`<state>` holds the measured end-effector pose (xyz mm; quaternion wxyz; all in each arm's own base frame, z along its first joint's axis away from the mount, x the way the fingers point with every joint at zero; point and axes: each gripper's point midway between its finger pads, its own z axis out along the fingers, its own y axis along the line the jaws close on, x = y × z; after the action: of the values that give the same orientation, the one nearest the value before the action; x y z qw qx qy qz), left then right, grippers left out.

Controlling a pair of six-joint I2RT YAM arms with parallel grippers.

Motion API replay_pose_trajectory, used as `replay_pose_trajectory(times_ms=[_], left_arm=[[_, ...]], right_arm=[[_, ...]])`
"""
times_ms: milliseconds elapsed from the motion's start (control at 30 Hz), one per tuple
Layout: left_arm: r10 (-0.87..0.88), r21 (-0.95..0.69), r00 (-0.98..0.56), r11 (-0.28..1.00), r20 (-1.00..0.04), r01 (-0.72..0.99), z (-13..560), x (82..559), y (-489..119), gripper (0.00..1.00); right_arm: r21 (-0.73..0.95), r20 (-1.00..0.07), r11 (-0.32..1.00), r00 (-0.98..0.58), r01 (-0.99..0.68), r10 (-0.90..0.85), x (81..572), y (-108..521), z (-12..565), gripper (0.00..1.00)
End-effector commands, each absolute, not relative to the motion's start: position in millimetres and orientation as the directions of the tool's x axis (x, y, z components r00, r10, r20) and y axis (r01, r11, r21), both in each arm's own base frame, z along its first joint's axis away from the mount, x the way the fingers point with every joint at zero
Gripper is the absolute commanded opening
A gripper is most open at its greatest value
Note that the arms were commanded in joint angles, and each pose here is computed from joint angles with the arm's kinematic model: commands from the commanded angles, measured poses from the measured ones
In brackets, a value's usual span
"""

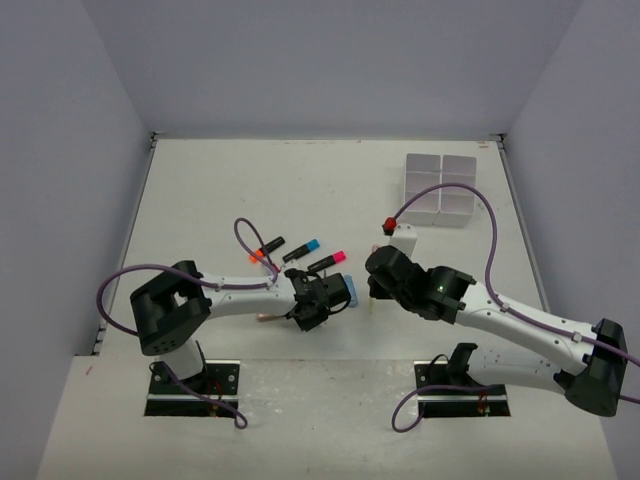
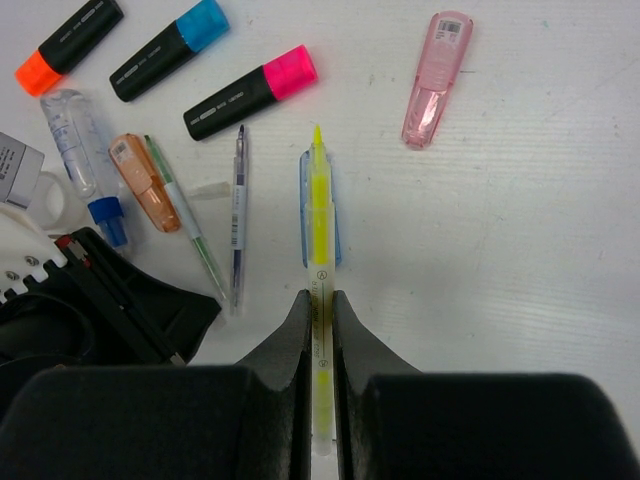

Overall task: Sort the stationery into containers
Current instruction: Close the pen cap on the pen.

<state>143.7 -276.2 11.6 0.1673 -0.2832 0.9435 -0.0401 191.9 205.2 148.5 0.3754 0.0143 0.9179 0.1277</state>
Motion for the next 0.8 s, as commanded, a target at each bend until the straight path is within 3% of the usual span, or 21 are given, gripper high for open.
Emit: replay_pose_trajectory(times_ms=[0, 133, 267, 400, 500, 533, 633, 767], left_arm=[[-0.539, -0.161, -0.792, 0.842, -0.287, -0.515, 3, 144, -276, 0.18], [-0.540, -0.142, -0.796, 0.841, -0.274, -0.522, -4, 139, -269, 0.16], [-0.543, -0.163, -0.796, 0.840, -0.268, -0.517, 4, 136, -265, 0.00], [-0.535, -0.249, -0.777, 0.844, -0.332, -0.475, 38, 149, -262, 0.00], [-0.487, -0.383, -0.739, 0.864, -0.467, -0.327, 93, 176, -266, 0.00], [-0.454, -0.446, -0.687, 0.871, -0.567, -0.207, 127, 195, -269, 0.00], [-0.402, -0.568, -0.580, 0.813, -0.709, 0.130, 211, 210, -291, 0.00], [-0.423, -0.598, -0.437, 0.674, -0.794, 0.435, 290, 204, -305, 0.00]], right_arm=[[0.246, -0.718, 0.967, -0.682, -0.062, 0.139, 201, 205, 157, 0.00], [0.257, -0.718, 0.964, -0.682, -0.074, 0.139, 200, 207, 159, 0.00], [0.302, -0.726, 0.943, -0.675, -0.137, 0.135, 197, 214, 159, 0.00], [0.408, -0.745, 0.862, -0.655, -0.301, 0.123, 185, 237, 170, 0.00], [0.500, -0.772, 0.733, -0.621, -0.461, 0.136, 168, 255, 189, 0.00], [0.530, -0.786, 0.663, -0.601, -0.529, 0.148, 159, 261, 198, 0.00], [0.573, -0.798, 0.528, -0.572, -0.627, 0.187, 142, 271, 210, 0.00], [0.622, -0.783, 0.354, -0.570, -0.698, 0.251, 123, 284, 229, 0.00]])
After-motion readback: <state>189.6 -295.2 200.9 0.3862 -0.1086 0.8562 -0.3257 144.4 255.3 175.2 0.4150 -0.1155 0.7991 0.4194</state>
